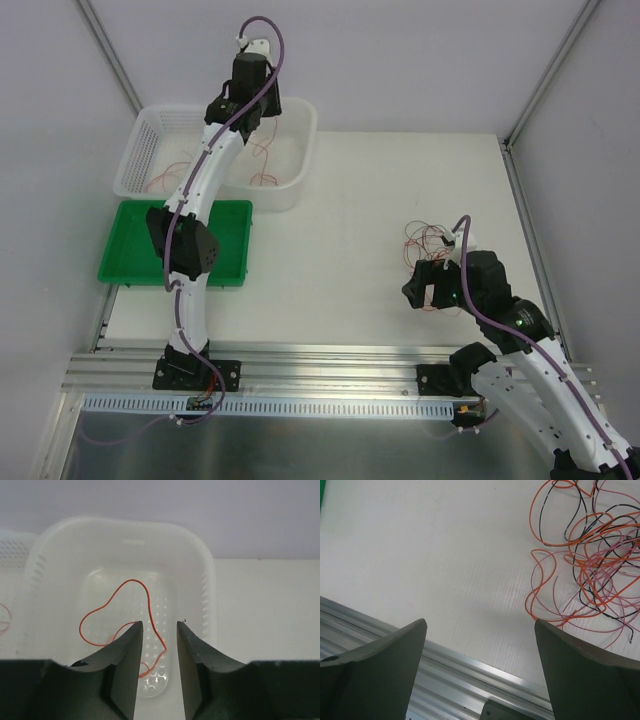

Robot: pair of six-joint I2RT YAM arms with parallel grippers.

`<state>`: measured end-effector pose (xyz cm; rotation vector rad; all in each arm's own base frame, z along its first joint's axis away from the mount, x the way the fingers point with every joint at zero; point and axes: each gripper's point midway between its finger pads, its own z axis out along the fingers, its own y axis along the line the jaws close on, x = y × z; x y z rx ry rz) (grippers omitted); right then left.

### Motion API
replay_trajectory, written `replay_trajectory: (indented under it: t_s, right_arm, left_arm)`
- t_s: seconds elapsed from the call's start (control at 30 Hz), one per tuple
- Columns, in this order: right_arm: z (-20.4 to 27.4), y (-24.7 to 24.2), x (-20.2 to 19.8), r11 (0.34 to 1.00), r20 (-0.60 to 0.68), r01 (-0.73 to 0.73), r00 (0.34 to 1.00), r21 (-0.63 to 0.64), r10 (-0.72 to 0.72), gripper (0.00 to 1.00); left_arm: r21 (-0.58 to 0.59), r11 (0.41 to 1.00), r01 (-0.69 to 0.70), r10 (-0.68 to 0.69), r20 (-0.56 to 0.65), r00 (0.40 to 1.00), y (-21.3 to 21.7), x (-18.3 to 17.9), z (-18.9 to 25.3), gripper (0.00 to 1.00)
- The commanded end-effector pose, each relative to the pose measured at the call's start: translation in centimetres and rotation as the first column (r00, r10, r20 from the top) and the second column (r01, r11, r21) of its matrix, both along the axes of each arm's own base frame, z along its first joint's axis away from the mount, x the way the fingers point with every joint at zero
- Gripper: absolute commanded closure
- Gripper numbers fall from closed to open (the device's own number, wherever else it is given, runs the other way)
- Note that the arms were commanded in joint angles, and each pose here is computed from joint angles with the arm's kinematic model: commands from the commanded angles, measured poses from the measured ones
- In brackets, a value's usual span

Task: Untangle the cables

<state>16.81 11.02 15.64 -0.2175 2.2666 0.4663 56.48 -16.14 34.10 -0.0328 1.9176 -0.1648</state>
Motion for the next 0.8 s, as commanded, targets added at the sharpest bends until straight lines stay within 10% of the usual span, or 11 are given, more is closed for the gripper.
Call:
replay_trajectory:
  t_s: [0.0,0.07,0.2,0.43,0.77]
  right_arm:
    - [0.3,-0.4,-0.1,1.0,0.016,0.014,1.0,-0.007,-0.014,0.06]
    - [0.2,-0.5,-0.1,1.0,0.008,0.02,1.0,-0.009,-0.02,0.06]
    - [-0.1,-1.8,0.5,0.992,-0.001,0.12,0.993,-0.039,-0.12,0.06]
    - [0.0,-5.2,2.5,0.927,0.0,0.336,0.94,-0.164,-0.341,0.06]
    - [-3.0,-6.3,7.0,0.879,-0.106,0.45,0.877,-0.161,-0.468,0.13]
  left_arm:
    - [0.042,0.998,0.037,-0.037,0.004,0.999,0.2,1.4,-1.2,0.64]
    - [0.022,0.996,0.084,-0.084,-0.016,0.996,-0.4,0.4,-1.5,0.28]
    - [-0.087,0.988,0.127,-0.131,-0.05,0.99,-1.3,-3.5,-0.9,0.04]
    - [-0.189,0.956,0.223,-0.248,-0.118,0.962,-3.8,-15.4,-1.4,0.01]
    - [-0.284,0.907,0.313,-0.402,-0.356,0.843,-5.2,-31.0,-13.3,0.01]
